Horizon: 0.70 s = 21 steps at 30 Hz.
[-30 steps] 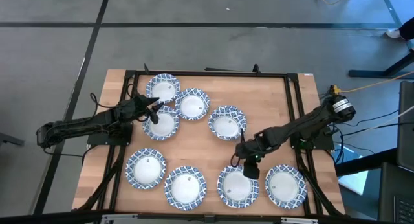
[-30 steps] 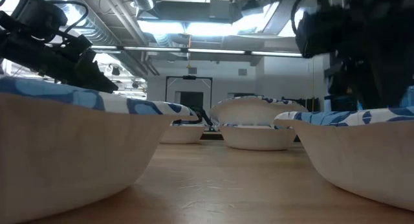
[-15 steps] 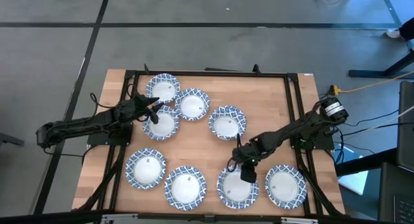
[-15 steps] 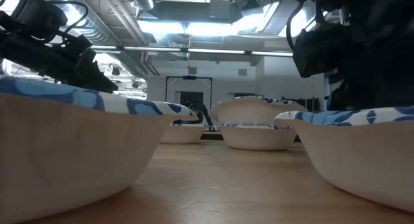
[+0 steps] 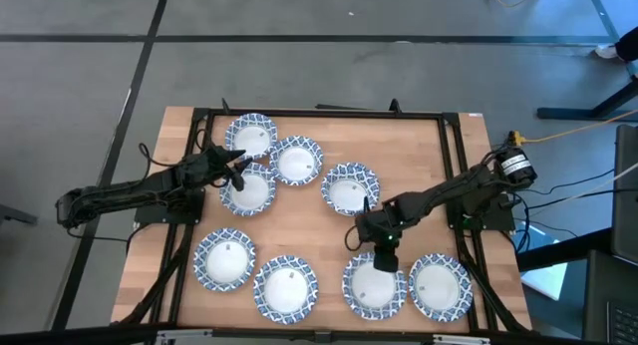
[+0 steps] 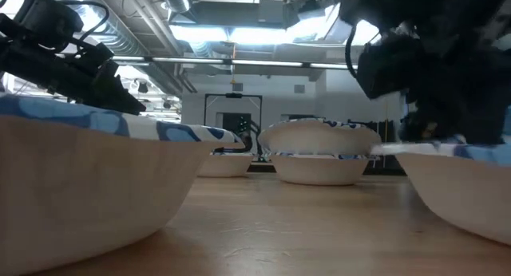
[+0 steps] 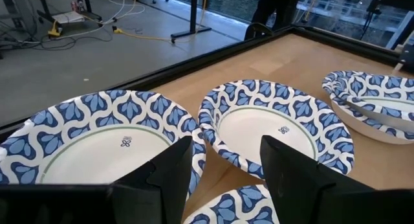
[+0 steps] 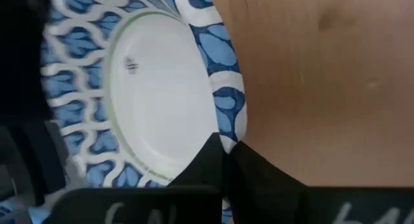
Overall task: Nest bowls inside each other
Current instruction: Stack the blue patterned bowl on top of the other blue patterned bowl
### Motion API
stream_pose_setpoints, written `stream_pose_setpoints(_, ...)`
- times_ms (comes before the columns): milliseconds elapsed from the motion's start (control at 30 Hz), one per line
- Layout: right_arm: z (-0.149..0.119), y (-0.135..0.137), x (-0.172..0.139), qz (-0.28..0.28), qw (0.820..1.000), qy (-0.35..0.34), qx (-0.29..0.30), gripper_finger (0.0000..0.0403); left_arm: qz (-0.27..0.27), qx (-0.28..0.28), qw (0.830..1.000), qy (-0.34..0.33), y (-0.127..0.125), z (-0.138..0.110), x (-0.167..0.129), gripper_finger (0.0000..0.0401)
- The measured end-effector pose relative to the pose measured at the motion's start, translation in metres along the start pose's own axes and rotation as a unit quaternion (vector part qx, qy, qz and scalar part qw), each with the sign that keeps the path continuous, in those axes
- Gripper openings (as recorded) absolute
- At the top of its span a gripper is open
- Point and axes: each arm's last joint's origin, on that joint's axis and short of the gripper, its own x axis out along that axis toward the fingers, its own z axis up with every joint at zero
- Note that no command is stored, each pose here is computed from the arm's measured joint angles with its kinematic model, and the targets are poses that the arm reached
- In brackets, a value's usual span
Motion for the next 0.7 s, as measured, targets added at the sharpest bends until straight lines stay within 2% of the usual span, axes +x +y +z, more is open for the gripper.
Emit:
stream_pose_setpoints(133, 0.01, 0.004, -0.031, 0.002, 0.999, -0.036, -0.025, 0.0006, 0.0, 0.0, 1.0, 0.0, 0.0, 0.0, 0.0, 0.0176)
stream_pose_setpoints(300, 0.024, 0.009, -0.085, -0.024, 0.993, -0.106, -0.055, 0.0005, 0.0, 0.0, 1.0, 0.0, 0.0, 0.0, 0.0, 0.0176)
stream_pose_setpoints(500, 0.04, 0.004, -0.148, -0.111, 0.976, -0.17, -0.082, 0.0006, 0.0, 0.0, 1.0, 0.0, 0.0, 0.0, 0.0, 0.0176)
stream_pose_setpoints(567, 0.046, -0.003, -0.167, -0.145, 0.967, -0.193, -0.087, 0.0006, 0.0, 0.0, 1.0, 0.0, 0.0, 0.0, 0.0, 0.0176)
stream_pose_setpoints(700, 0.055, -0.025, -0.203, -0.17, 0.953, -0.238, -0.077, 0.0006, 0.0, 0.0, 1.0, 0.0, 0.0, 0.0, 0.0, 0.0176)
